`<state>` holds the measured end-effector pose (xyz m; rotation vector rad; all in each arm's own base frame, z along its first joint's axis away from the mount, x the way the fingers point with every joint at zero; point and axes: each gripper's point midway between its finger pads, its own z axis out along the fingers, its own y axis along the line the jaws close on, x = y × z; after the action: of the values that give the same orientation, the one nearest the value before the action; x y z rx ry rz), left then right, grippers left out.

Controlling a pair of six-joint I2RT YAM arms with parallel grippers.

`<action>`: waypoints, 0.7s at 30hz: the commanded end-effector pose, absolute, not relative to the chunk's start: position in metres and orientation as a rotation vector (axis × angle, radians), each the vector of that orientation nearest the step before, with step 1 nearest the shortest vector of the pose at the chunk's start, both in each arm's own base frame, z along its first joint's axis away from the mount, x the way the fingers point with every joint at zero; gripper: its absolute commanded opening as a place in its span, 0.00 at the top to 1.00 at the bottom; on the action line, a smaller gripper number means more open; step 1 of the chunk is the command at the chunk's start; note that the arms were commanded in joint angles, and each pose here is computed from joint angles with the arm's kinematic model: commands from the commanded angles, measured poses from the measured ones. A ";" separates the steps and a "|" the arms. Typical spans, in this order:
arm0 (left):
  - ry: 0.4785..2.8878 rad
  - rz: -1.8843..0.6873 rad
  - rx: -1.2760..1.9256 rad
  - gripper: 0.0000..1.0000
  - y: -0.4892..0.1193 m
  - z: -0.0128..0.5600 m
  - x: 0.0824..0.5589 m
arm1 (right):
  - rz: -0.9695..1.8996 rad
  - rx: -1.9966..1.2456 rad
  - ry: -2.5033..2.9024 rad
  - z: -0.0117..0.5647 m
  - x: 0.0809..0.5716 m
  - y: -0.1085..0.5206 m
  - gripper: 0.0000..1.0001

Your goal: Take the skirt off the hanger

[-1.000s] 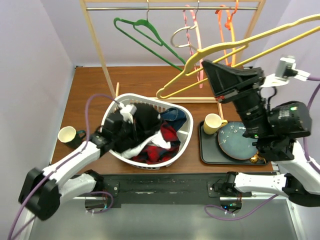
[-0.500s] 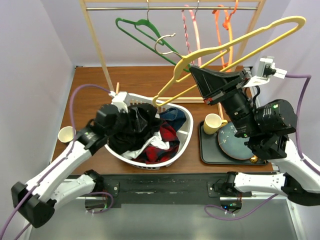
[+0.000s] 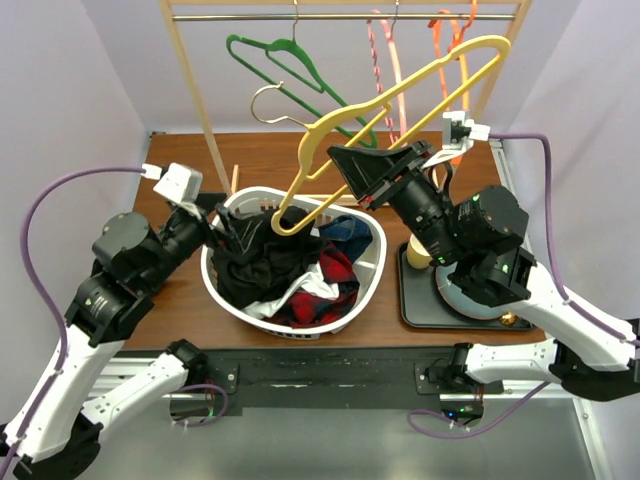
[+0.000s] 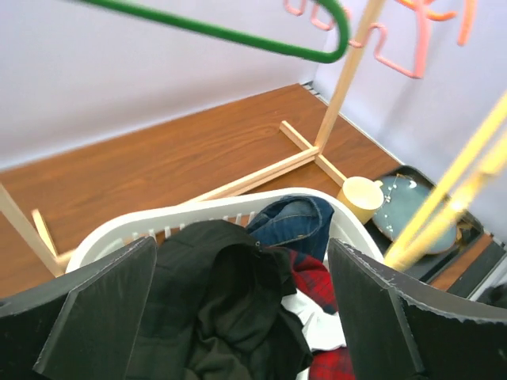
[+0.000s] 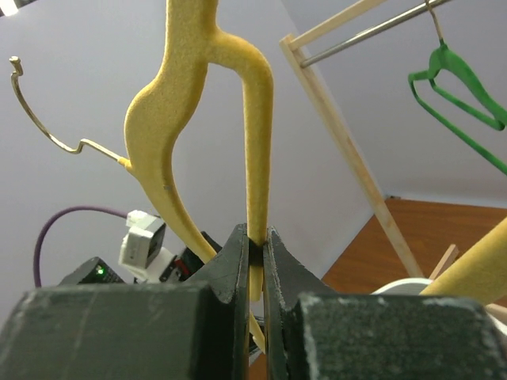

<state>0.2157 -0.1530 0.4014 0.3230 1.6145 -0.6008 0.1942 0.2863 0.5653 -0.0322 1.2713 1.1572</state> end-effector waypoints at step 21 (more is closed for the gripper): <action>1.227 -0.749 0.785 1.00 -0.194 0.440 0.163 | 1.448 0.116 1.255 0.578 0.191 0.317 1.00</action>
<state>0.1688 -0.1989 0.4327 0.7822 1.2782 -0.7674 0.2006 0.3329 0.5448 0.0692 1.3791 1.3476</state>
